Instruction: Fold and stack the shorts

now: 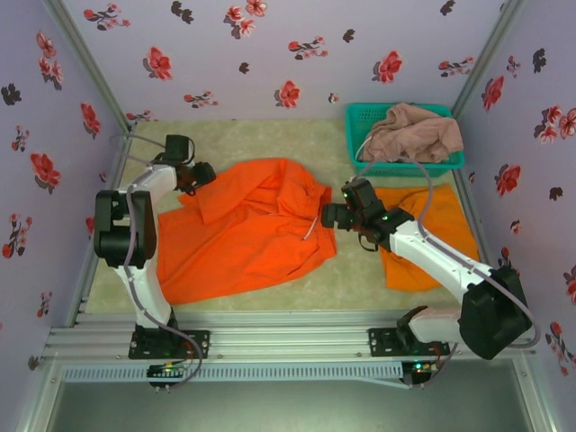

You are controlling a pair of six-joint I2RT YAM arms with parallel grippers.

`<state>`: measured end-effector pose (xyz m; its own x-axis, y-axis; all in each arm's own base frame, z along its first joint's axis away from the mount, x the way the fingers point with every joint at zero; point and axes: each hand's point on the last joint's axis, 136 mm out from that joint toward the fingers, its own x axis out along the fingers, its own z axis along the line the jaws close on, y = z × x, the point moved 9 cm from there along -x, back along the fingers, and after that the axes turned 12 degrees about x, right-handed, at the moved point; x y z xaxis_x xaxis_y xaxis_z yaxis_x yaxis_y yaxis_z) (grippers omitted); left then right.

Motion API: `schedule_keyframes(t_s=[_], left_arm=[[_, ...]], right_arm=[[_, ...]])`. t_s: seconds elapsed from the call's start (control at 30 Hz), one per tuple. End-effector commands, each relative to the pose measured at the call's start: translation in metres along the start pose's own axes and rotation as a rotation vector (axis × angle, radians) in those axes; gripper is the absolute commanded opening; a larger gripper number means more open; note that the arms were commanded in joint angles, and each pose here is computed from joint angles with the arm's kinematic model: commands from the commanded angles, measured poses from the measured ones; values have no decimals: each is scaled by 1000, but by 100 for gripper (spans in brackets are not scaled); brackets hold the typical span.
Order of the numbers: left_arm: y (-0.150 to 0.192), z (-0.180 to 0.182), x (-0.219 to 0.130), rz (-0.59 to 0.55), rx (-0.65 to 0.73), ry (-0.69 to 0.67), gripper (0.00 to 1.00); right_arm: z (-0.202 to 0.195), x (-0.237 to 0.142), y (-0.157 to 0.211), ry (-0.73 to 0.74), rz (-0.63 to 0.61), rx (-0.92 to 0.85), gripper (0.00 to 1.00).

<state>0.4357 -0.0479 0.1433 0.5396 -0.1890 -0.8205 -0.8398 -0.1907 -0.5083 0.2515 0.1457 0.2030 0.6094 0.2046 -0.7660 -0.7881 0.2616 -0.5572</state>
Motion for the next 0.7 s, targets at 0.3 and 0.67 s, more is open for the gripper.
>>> schedule_keyframes(t_s=[0.3,0.67], left_arm=[[6,-4,22,75,-19,61,19],[-19,-12,-21,-43,44,25,0]], right_arm=[[-6,0,3,-1,-3,15,99],[-9,-1,4,7,-3,12,99]])
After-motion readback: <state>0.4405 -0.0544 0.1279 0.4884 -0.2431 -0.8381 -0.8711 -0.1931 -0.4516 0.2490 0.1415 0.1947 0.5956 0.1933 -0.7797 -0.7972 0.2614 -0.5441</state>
